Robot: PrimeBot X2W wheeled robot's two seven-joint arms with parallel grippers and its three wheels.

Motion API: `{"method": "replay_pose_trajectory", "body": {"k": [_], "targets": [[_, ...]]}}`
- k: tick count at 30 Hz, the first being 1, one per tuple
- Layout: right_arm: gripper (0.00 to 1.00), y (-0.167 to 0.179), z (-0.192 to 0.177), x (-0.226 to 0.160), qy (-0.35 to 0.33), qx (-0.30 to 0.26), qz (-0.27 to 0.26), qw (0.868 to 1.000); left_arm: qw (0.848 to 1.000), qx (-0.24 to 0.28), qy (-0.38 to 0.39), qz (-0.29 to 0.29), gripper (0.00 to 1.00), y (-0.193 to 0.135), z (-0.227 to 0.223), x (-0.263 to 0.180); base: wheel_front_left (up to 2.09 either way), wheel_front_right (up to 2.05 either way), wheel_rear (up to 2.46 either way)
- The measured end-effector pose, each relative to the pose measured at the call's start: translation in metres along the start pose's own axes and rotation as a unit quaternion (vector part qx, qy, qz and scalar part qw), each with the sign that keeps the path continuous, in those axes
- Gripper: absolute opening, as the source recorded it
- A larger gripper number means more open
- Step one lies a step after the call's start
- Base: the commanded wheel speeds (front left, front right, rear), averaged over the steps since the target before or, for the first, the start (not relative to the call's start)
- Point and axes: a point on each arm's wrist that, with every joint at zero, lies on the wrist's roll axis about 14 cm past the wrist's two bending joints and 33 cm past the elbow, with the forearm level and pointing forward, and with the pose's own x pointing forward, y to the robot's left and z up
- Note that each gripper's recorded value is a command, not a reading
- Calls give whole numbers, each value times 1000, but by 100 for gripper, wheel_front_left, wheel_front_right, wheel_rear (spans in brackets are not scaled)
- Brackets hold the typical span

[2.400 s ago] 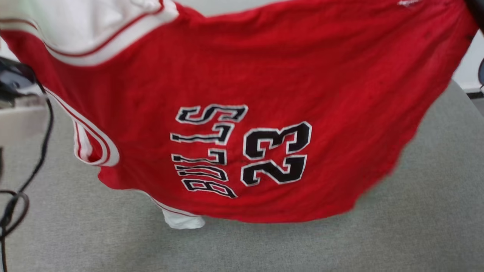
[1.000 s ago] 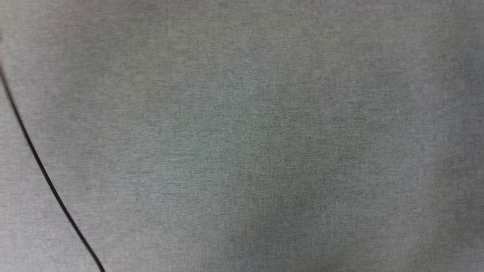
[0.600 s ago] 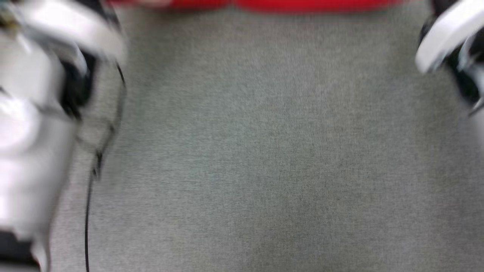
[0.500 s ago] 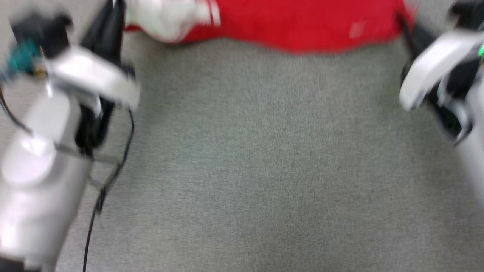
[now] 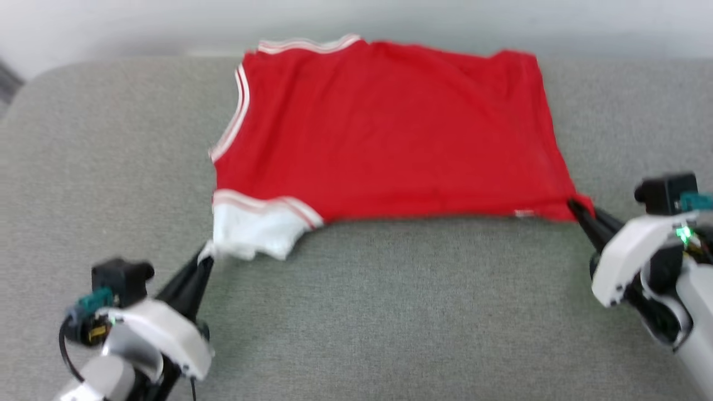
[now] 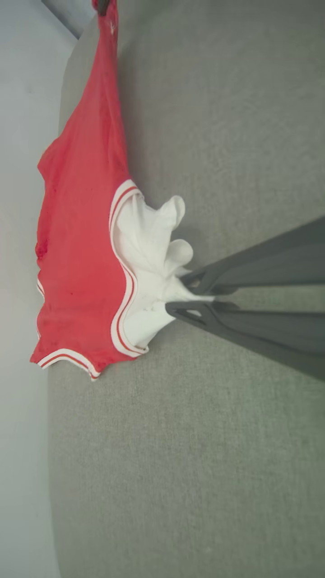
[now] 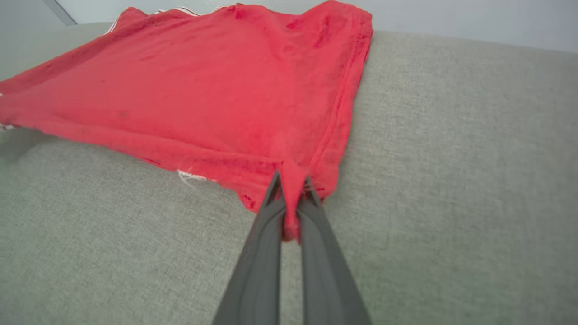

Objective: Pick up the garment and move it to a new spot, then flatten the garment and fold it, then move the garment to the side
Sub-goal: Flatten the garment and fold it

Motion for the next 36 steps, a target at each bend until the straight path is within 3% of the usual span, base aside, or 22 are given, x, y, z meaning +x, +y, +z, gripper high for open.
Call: {"method": "replay_pose_trajectory", "body": {"k": [12,25,36], "targets": [[0,10,-43,-70,27,59,-2,998,996,-38,74,-10,0,-24,-32,-89,0,0,0],[0,19,-95,-137,81,135,-11,987,988,-79,130,-19,0,-44,-60,-138,0,0,0],[0,27,-70,-144,53,140,-7,989,994,-59,78,-43,0,-46,-29,-122,0,0,0]]}}
